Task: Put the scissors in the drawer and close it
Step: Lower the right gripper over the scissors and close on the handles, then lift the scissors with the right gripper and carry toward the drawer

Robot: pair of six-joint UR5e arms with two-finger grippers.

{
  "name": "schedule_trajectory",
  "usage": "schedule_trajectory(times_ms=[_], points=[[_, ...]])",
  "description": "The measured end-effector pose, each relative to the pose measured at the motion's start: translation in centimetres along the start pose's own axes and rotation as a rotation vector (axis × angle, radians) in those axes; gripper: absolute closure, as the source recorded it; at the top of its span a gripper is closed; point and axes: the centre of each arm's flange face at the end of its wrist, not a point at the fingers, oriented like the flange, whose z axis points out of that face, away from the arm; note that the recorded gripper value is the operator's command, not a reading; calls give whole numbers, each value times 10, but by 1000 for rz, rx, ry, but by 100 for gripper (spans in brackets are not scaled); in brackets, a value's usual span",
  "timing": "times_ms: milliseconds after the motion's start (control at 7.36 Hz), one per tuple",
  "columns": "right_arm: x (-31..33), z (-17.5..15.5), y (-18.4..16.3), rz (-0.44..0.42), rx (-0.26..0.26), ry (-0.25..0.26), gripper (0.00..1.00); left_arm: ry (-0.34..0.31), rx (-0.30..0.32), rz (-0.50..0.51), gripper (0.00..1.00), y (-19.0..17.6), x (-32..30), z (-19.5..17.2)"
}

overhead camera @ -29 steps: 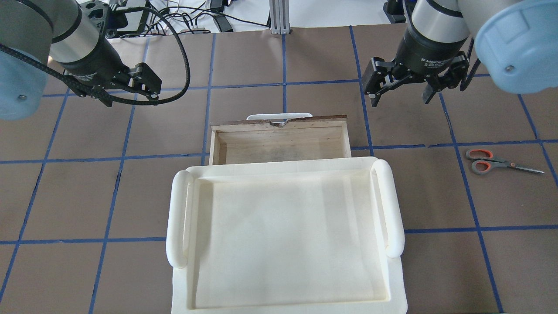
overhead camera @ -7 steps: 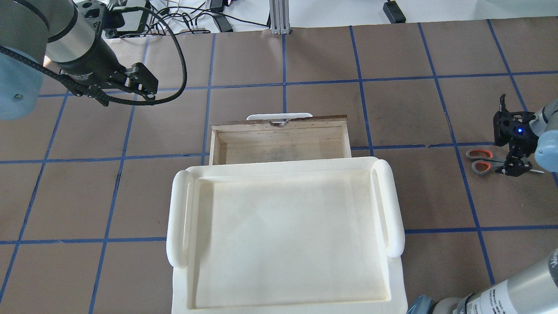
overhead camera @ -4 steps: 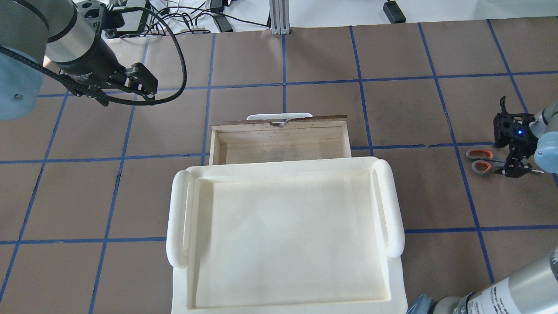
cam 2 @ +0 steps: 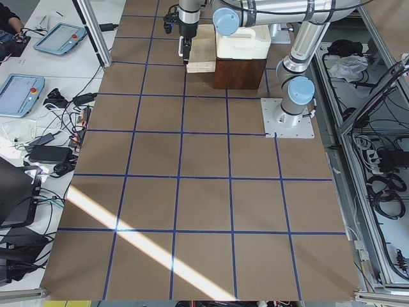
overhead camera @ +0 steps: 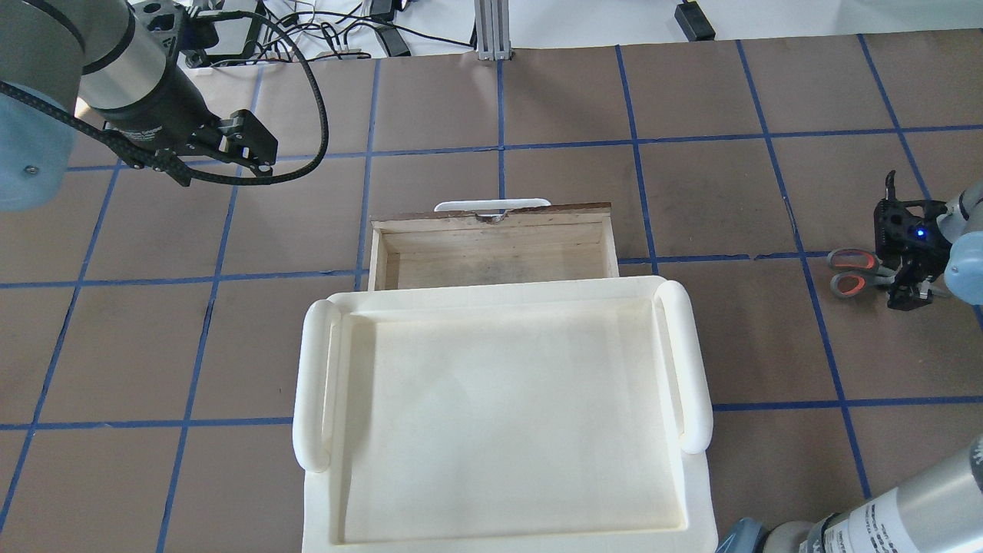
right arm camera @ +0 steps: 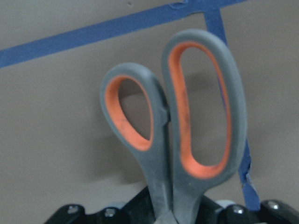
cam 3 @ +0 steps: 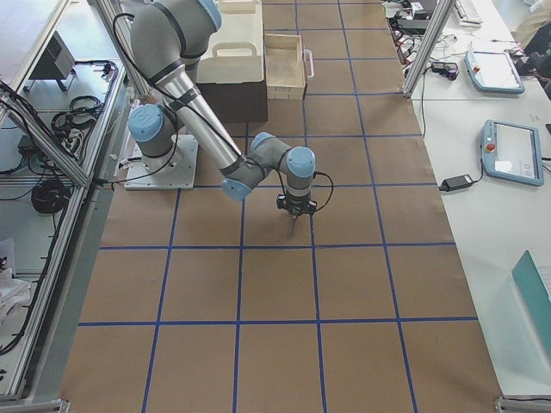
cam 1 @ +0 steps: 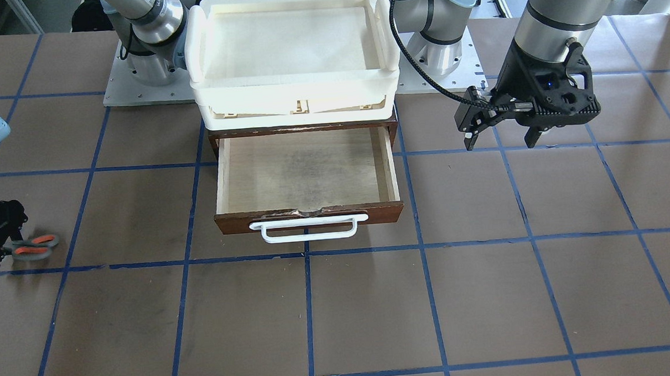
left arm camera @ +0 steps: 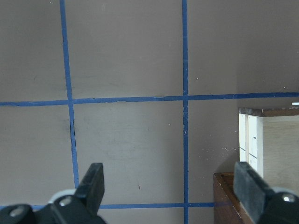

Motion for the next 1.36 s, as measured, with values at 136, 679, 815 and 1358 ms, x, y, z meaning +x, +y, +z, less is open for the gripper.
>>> schedule_trajectory(times_ms=[136,679,815,1358], points=[[0,-9,-1,-1,-4,12,100,0,-1,0,0,0,0,0],[1,-45,-5,18,-10,49,100,1,1,1,0,0,0,0],[8,-70,-7,16,-17,74,100,1,1,1,0,0,0,0],[52,-222,-110,70,7,86,100,0,0,1,0,0,0,0]])
